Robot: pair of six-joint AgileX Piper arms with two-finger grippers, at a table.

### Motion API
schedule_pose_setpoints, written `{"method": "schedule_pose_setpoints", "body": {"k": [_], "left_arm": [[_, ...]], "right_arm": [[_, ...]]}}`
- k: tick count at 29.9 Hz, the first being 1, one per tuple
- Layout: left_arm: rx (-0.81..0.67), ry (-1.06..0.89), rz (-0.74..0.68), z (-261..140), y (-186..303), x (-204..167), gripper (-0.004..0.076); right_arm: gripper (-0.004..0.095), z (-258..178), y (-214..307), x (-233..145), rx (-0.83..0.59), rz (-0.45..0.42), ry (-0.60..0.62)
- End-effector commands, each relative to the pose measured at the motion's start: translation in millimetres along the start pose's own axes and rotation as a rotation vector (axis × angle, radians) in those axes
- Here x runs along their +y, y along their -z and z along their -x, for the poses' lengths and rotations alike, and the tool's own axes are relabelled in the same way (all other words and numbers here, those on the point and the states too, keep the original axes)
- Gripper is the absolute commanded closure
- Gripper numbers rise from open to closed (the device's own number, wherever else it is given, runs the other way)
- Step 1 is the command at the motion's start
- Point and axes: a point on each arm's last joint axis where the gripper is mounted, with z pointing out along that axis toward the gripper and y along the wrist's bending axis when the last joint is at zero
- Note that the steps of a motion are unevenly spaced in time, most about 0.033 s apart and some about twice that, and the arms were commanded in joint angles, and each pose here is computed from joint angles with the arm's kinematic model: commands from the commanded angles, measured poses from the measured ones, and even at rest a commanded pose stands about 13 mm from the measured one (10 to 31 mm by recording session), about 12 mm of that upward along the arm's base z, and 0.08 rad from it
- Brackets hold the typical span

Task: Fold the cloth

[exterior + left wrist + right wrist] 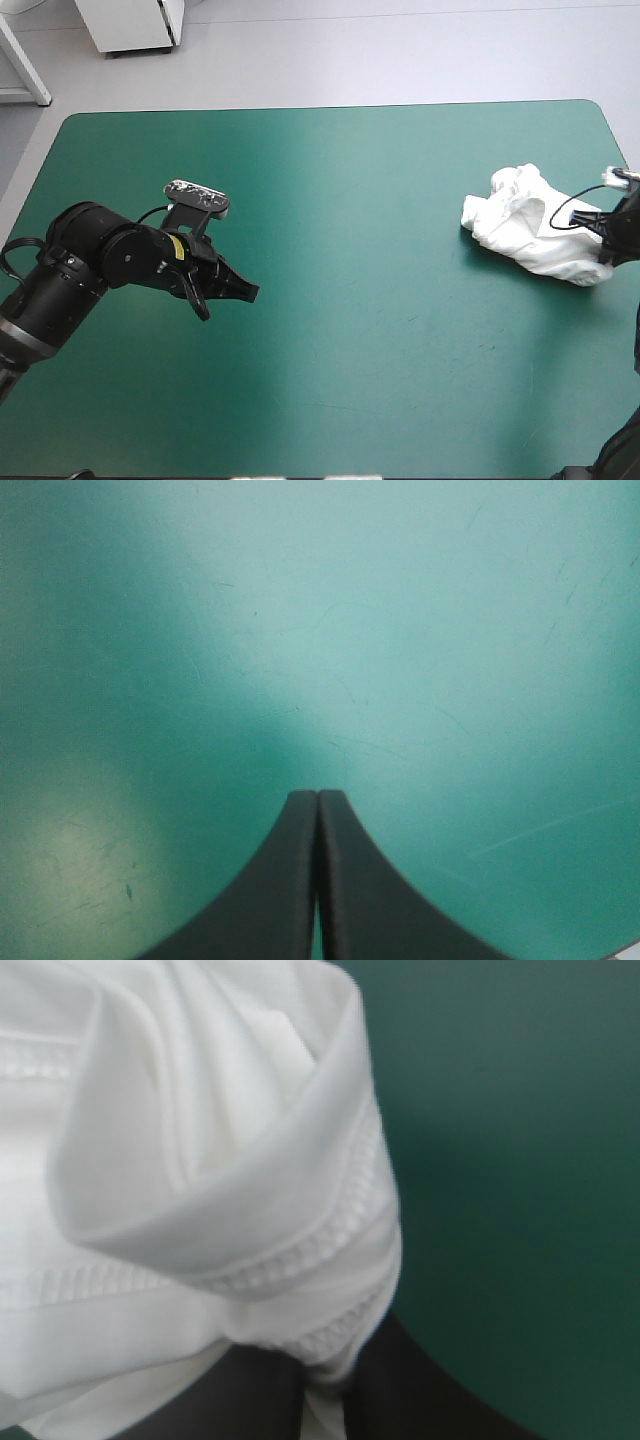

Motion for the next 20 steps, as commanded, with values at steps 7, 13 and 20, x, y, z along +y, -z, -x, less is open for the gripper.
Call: {"method": "schedule_pose_setpoints", "body": {"k": [7, 13, 20], "left_arm": [[-0.025, 0.011, -0.028, -2.4, 15.6, -2.5, 0.0746], [-0.027, 0.001, -0.035, -2.3, 15.6, -3.2, 0.0746], [-0.027, 0.001, -0.035, -2.3, 15.6, -3.2, 0.0746]], "right_arm": [[0.0924, -7.2, 29.9, -26.4, -0.046, -0.056, -0.017], [0.0925, -7.8, 29.9, -33.6, -0.049, 0.001, -0.053], [0.0924, -7.9, 29.9, -34.7, -0.051, 0.024, -0.057]]}}
